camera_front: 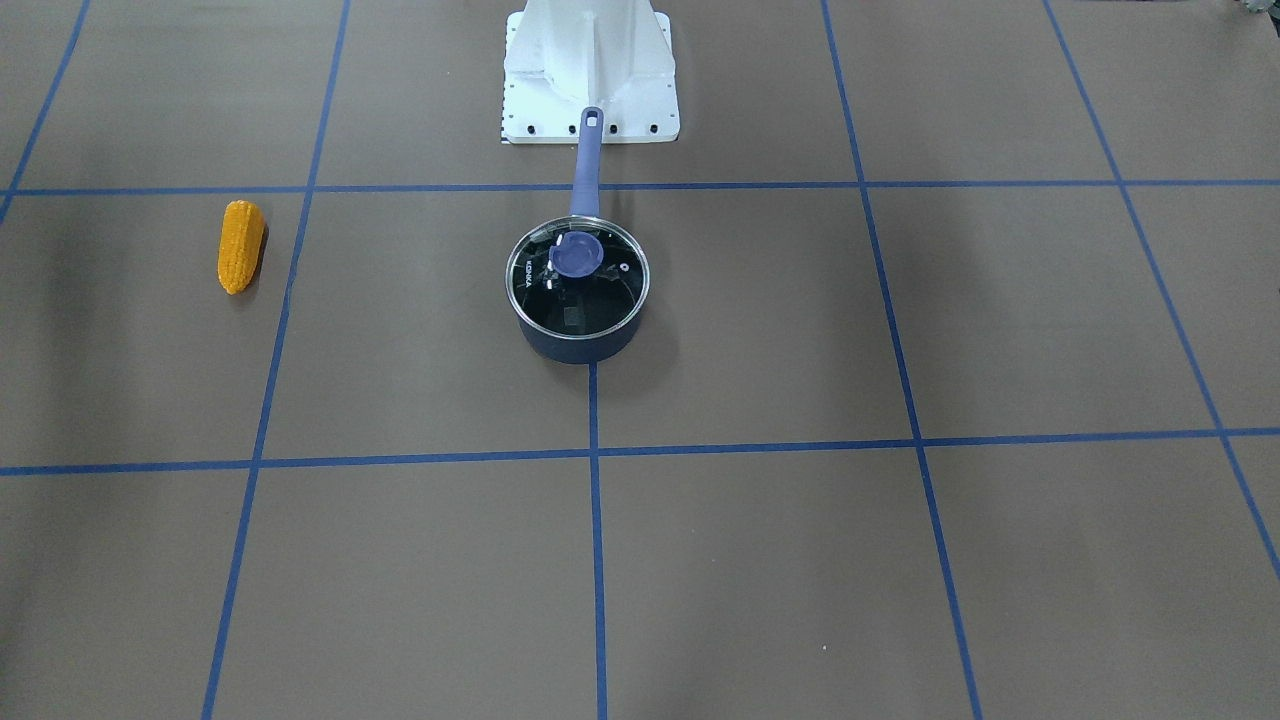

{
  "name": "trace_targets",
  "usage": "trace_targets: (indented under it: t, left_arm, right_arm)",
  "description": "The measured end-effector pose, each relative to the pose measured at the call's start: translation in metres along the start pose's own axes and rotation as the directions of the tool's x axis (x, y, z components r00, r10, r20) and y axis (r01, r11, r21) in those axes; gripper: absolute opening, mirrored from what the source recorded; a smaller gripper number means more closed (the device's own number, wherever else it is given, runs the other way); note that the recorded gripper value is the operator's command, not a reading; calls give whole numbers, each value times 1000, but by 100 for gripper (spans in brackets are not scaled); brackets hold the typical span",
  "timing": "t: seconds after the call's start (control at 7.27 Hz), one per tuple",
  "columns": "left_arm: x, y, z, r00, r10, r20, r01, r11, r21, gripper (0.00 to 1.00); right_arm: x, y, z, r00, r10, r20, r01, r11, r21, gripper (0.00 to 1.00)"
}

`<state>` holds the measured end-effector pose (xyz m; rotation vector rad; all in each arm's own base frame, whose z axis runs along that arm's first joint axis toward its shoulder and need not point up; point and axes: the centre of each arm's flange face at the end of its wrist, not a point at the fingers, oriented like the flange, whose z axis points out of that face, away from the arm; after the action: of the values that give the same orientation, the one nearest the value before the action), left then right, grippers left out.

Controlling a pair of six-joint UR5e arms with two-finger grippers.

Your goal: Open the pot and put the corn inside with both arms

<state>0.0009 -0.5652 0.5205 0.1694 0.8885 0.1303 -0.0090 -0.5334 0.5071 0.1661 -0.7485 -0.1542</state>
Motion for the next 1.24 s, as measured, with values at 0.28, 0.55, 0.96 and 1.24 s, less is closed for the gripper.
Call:
trace_targets:
  t: [0.28,0.55,0.96,1.24]
  left_arm:
    - [98,-71,-11,1000,8,-23,-9,1000,-30,99]
    - [211,-116,-12,999,-1,-50,-2,998,-58,99]
    - [359,-131,13,996,19,-90,-28,995,-93,98]
    - [459,-121,37,991,121,-58,-125,989,-78,98]
  right_arm:
    - [-32,-2,-27,998,-63,9,62,996,56,100]
    - [-57,1,-21,994,-106,14,105,994,42,100]
    - [-107,16,32,993,-114,33,116,991,-64,100]
    - [-143,56,60,989,-136,52,142,979,-144,99]
